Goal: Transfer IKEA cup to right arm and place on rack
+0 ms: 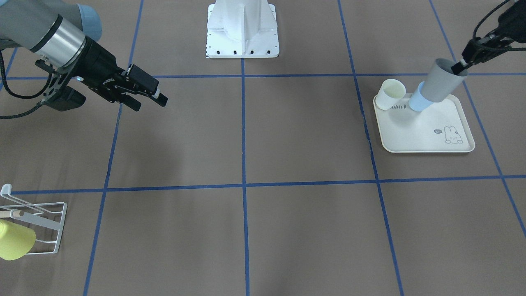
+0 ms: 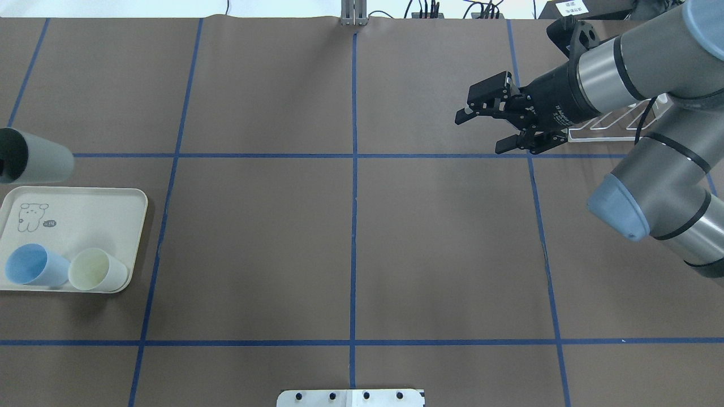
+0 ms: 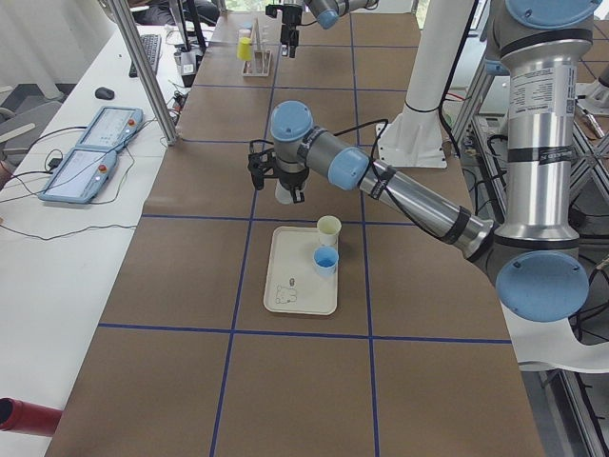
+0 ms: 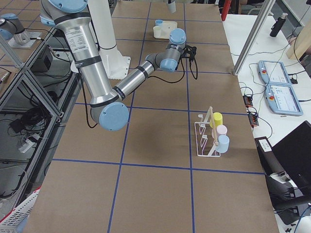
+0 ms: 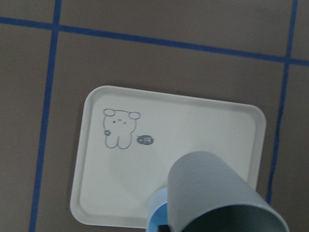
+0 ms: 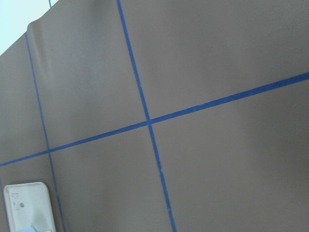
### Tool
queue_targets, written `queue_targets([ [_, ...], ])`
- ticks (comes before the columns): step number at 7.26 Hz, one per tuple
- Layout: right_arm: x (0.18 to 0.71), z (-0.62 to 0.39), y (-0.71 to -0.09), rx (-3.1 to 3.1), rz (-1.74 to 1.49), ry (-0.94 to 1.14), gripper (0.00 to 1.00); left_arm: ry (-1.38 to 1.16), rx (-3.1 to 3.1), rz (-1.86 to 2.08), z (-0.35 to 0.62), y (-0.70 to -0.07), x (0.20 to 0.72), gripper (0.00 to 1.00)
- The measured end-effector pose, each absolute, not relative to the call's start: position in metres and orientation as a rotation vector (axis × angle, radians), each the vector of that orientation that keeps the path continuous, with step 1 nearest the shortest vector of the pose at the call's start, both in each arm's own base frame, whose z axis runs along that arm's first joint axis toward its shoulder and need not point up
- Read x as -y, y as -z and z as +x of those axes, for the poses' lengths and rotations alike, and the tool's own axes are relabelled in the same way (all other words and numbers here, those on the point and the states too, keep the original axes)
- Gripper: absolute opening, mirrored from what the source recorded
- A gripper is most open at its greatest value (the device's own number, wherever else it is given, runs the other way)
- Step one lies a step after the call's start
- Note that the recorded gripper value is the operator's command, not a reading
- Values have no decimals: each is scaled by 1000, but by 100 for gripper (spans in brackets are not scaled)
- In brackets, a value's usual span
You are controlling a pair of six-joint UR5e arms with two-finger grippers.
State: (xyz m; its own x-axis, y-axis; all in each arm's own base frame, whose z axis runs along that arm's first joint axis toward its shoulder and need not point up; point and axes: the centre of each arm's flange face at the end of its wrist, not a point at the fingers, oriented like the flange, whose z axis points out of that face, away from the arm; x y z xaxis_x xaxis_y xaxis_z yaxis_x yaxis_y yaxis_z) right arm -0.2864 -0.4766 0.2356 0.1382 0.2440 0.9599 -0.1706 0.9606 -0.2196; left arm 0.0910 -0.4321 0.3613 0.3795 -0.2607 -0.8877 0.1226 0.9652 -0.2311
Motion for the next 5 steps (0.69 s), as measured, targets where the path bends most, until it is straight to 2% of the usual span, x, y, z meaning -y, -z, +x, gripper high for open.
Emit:
queue_targets([
  [5,433,-285,-212,1825,-56,-333,98,248,-1492,-288,203,-248,428,0],
])
